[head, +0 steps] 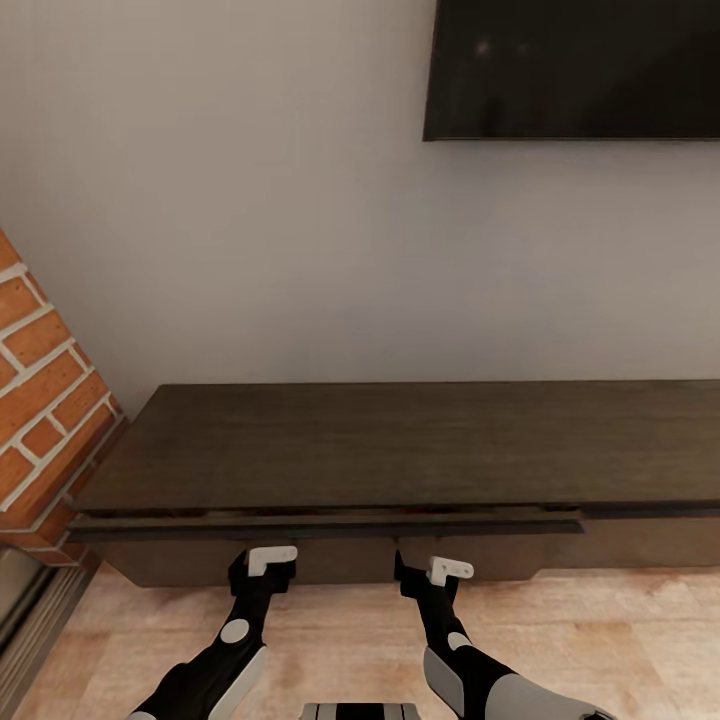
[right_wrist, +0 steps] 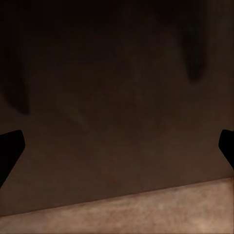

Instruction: Place each of the two pumpkins and all three candles from the living room inside a cabinet in the living room (use any cabinet), then make sure every cabinet is closed, and position the cauldron so it is next to a table in the living room.

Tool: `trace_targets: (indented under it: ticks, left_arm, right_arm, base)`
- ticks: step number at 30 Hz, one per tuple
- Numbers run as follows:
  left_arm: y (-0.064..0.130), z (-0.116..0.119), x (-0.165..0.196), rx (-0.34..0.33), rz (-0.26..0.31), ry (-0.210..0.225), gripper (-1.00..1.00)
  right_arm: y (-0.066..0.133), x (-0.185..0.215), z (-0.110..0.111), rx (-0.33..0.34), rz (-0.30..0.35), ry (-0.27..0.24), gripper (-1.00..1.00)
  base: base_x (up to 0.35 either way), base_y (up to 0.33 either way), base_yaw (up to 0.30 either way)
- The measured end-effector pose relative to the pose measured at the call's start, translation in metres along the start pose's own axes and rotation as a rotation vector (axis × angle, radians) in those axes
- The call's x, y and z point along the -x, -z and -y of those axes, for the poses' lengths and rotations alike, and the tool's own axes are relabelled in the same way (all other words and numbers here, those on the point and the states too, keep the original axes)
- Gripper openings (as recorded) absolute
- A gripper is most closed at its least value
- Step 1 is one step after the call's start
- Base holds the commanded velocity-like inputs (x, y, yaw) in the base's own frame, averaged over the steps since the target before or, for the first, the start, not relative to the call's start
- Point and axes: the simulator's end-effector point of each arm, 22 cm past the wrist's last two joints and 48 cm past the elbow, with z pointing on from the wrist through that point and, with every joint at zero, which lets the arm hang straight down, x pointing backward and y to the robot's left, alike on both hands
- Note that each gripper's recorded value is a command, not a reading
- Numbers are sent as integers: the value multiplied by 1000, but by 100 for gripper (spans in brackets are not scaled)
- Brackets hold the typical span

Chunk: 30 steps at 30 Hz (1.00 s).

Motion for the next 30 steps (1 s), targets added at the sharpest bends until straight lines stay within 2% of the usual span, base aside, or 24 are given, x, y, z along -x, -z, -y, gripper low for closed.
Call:
trace_targets:
  ticks: [16, 30]
  left_arm:
    - [0, 2, 0, -4, 0, -2, 100]
    - [6, 2, -14, -3, -21, -3, 100]
  right_arm:
    - [0, 0, 0, 0, 0, 0, 100]
    - [4, -8, 1, 0, -12, 5, 100]
  base:
    - [81, 11, 0]
    - [42, 0, 0]
